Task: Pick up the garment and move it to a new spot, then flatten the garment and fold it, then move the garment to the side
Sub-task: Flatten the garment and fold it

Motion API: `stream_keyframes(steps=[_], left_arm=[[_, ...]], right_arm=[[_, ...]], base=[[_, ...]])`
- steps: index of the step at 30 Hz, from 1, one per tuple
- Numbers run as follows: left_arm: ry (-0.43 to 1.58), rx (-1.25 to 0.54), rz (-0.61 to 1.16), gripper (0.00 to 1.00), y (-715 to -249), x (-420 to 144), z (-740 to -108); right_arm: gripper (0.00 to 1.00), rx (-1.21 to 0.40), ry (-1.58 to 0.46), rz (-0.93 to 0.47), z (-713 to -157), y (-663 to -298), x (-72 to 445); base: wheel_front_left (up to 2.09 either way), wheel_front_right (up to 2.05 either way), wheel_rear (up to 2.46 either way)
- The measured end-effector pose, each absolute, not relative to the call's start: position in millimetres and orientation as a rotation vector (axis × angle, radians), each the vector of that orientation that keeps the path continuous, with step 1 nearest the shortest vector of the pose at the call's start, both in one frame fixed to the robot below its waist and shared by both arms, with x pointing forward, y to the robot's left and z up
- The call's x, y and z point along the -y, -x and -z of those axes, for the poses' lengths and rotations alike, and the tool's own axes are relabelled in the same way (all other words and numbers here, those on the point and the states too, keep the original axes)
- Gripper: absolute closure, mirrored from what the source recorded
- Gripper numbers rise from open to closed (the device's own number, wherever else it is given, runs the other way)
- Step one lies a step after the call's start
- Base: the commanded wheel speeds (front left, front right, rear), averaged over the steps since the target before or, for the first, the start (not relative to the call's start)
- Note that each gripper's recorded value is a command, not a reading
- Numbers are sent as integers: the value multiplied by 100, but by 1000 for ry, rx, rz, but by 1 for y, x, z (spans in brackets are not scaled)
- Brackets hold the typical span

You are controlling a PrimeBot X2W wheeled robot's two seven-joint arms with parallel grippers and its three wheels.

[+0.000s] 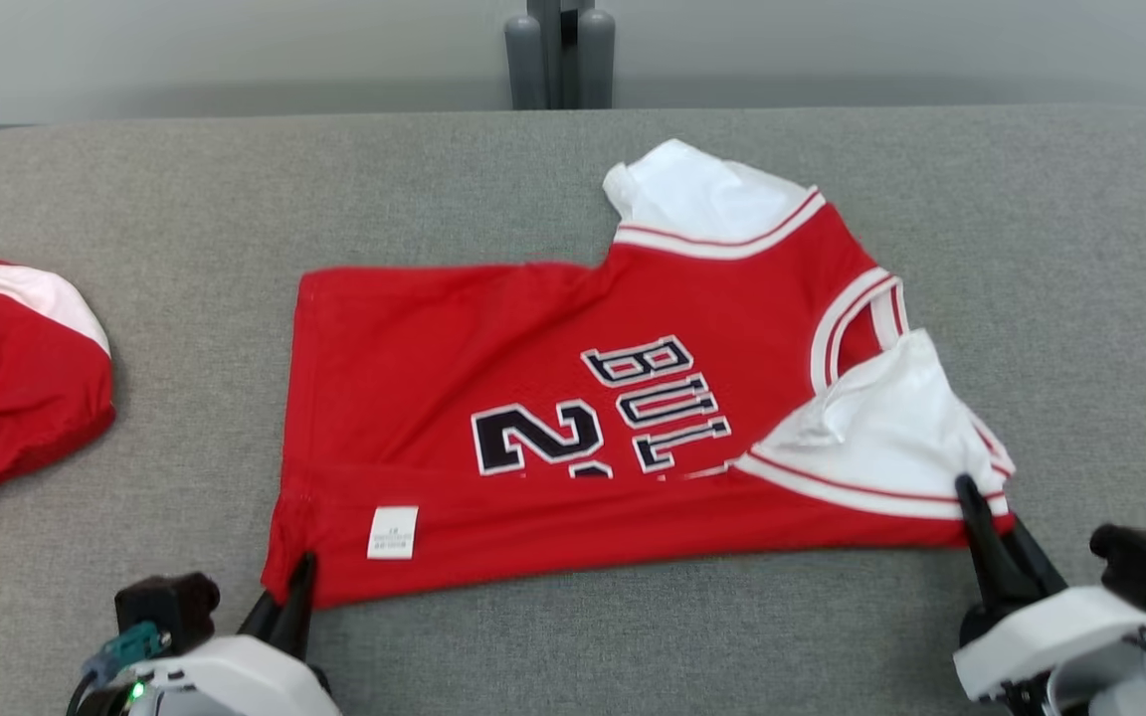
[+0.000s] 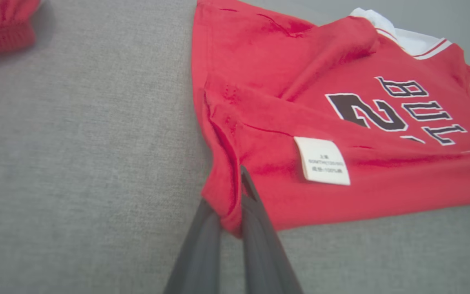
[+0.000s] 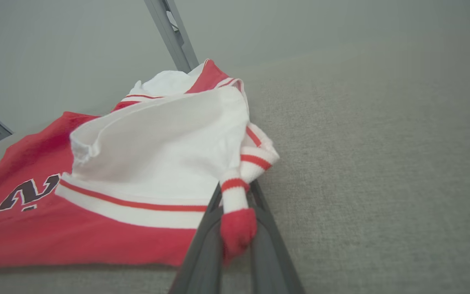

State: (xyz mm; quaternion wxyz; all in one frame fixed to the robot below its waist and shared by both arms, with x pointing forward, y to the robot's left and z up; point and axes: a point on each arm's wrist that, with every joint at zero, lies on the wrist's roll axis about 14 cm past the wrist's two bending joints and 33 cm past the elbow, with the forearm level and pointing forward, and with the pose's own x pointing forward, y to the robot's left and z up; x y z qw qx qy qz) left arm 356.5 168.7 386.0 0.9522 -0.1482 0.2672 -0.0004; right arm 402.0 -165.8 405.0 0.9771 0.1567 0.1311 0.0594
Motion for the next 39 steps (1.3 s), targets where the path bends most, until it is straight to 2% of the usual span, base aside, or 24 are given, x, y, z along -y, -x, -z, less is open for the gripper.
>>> stream_keyframes(steps=[7,16,17,18,19,26,30,36,39], left_arm=[[294,-559,-32,100,-331,-176,-401],[308,-631,-53,100,-316,-174,-392],[308,-632,-54,93,-315,-174,-392],[306,-637,-55,45,-314,-174,-390],[302,-640,-57,0,-313,-174,-389],[259,-524,-146,0,-327,-196,-405],[191,-435,-160,0,-339,-203,-422],[155,-224,-100,0,-372,-187,-472],[131,-173,-65,0,-384,-184,-486]], right_arm=[[100,-325,-379,-76,-399,-361,164],[100,-380,-426,-19,-392,-332,164],[100,-379,-425,-17,-392,-331,164],[60,-375,-420,-15,-393,-330,165],[0,-374,-417,-13,-394,-330,166],[0,-285,-314,26,-412,-341,189],[0,-184,-176,50,-439,-354,212],[0,-55,-89,23,-481,-373,212],[0,-9,-62,-10,-497,-381,203]], base=[[0,0,0],[0,0,0],[0,0,0],[0,0,0],[0,0,0],[0,0,0],[0,0,0],[0,0,0],[0,0,0]])
